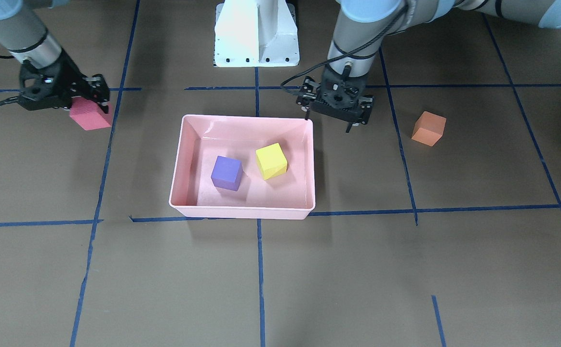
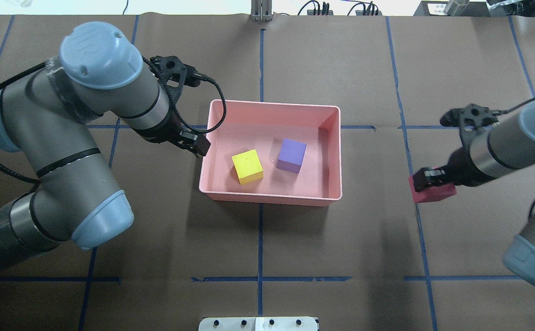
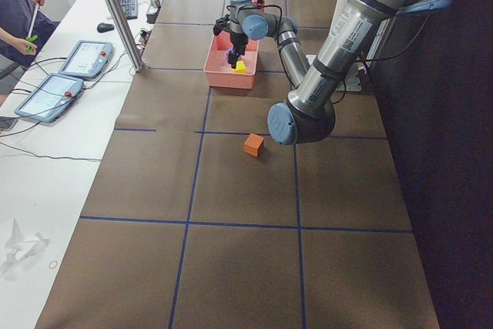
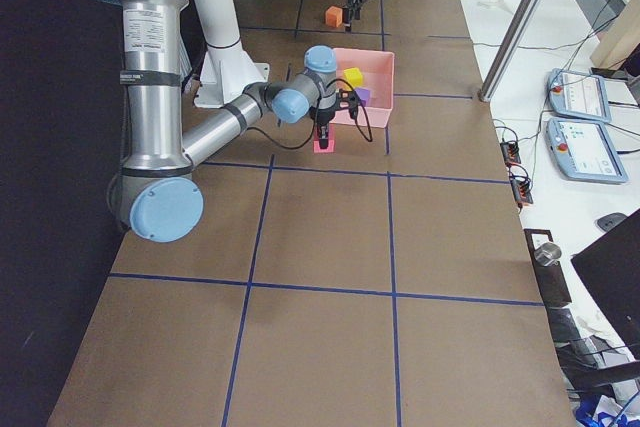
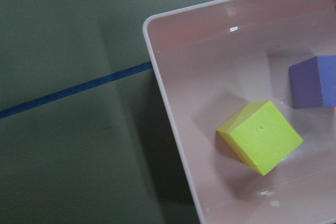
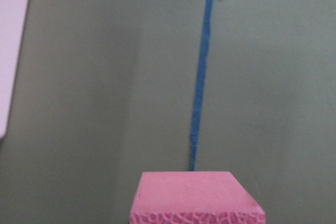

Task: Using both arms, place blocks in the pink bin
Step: 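Carry the magenta cube into the bin with the right gripper while the left gripper withdraws, then raise the right gripper from the bin while the left moves toward the orange cube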

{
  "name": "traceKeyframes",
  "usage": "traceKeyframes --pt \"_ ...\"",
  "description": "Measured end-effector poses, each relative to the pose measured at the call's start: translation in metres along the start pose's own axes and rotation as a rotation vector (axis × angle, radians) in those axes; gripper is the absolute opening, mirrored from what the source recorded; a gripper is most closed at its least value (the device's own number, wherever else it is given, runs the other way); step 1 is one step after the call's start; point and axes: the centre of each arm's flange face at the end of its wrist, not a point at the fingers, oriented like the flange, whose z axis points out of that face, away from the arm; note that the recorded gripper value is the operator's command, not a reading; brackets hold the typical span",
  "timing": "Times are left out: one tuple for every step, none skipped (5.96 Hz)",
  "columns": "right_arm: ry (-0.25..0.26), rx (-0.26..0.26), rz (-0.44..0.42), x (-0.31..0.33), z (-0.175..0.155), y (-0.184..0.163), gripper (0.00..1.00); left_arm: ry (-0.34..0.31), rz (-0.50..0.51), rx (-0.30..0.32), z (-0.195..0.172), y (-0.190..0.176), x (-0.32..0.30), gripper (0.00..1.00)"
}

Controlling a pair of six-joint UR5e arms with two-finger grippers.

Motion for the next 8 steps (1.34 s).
traceKeyframes --pt "0.016 -0.011 0.07 -0.07 -0.018 -0.034 0.37 0.002 0.056 -0.021 -0.005 0.009 -0.041 1.0" --pt "0.023 -0.019 0.147 -0.127 -0.026 -0.057 0.69 0.014 0.102 -0.042 -0.014 0.016 -0.088 1.0" --pt "0.031 -0.026 0.19 -0.164 -0.021 -0.061 0.99 0.023 0.133 -0.053 -0.021 0.023 -0.12 1.0" --pt "0.052 -0.015 0.198 -0.184 -0.009 -0.054 1.0 0.026 0.151 -0.06 -0.024 0.029 -0.136 1.0" --pt "0.065 -0.001 0.186 -0.191 -0.003 -0.046 1.0 0.025 0.154 -0.067 -0.023 0.031 -0.143 1.0" --pt "0.066 0.003 0.177 -0.187 -0.003 -0.042 1.0 0.02 0.15 -0.078 -0.017 0.037 -0.151 1.0" --pt "0.062 0.002 0.164 -0.174 -0.01 -0.042 1.0 0.015 0.152 -0.085 -0.007 0.052 -0.167 1.0" --pt "0.057 -0.002 0.136 -0.151 -0.021 -0.053 1.0 0.015 0.167 -0.079 0.006 0.077 -0.192 1.0"
